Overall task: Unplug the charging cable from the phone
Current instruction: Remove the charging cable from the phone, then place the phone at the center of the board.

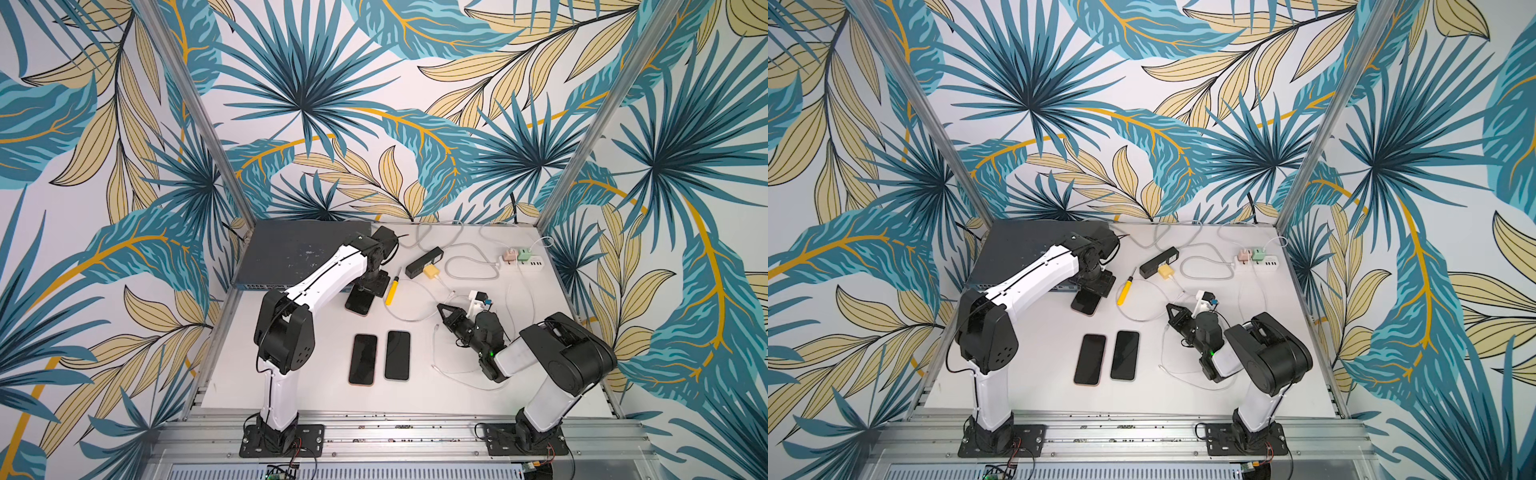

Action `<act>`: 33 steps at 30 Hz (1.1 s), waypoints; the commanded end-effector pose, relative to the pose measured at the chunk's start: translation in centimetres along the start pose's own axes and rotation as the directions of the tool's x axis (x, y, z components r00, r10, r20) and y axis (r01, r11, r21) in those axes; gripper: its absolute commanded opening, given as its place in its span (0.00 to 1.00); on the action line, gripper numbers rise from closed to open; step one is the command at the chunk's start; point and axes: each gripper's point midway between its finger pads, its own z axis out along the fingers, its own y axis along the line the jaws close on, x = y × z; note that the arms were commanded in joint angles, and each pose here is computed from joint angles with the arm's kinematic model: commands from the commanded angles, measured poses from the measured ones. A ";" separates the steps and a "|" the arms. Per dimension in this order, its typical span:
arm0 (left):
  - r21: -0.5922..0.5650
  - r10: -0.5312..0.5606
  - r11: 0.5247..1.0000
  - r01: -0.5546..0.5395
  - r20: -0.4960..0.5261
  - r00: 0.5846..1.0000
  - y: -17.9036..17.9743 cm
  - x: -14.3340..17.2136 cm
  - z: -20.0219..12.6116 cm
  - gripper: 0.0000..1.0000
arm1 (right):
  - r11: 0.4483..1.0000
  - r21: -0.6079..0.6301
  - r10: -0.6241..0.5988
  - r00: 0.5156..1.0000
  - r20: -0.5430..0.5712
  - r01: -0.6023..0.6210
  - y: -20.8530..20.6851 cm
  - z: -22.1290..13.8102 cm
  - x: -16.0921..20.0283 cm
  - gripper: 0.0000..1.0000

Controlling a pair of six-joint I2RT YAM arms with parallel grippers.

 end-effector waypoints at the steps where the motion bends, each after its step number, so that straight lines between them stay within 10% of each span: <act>1: -0.040 -0.064 0.997 0.066 0.041 0.997 1.2 0.5 -0.6 0.55 | 0.998 0.050 -0.039 0.999 -0.015 0.040 -0.9 0.6 -1.0 0.07; 19: -0.192 -0.264 0.955 0.226 -0.207 0.942 4.6 12.4 4.6 0.55 | 0.997 0.037 -0.061 0.997 -0.036 0.063 -2.2 1.6 -3.3 0.07; 33: -0.170 -0.245 0.964 0.205 -0.264 0.933 3.9 14.9 7.6 0.58 | 0.997 0.032 -0.062 0.997 -0.042 0.064 -2.3 2.1 -3.6 0.08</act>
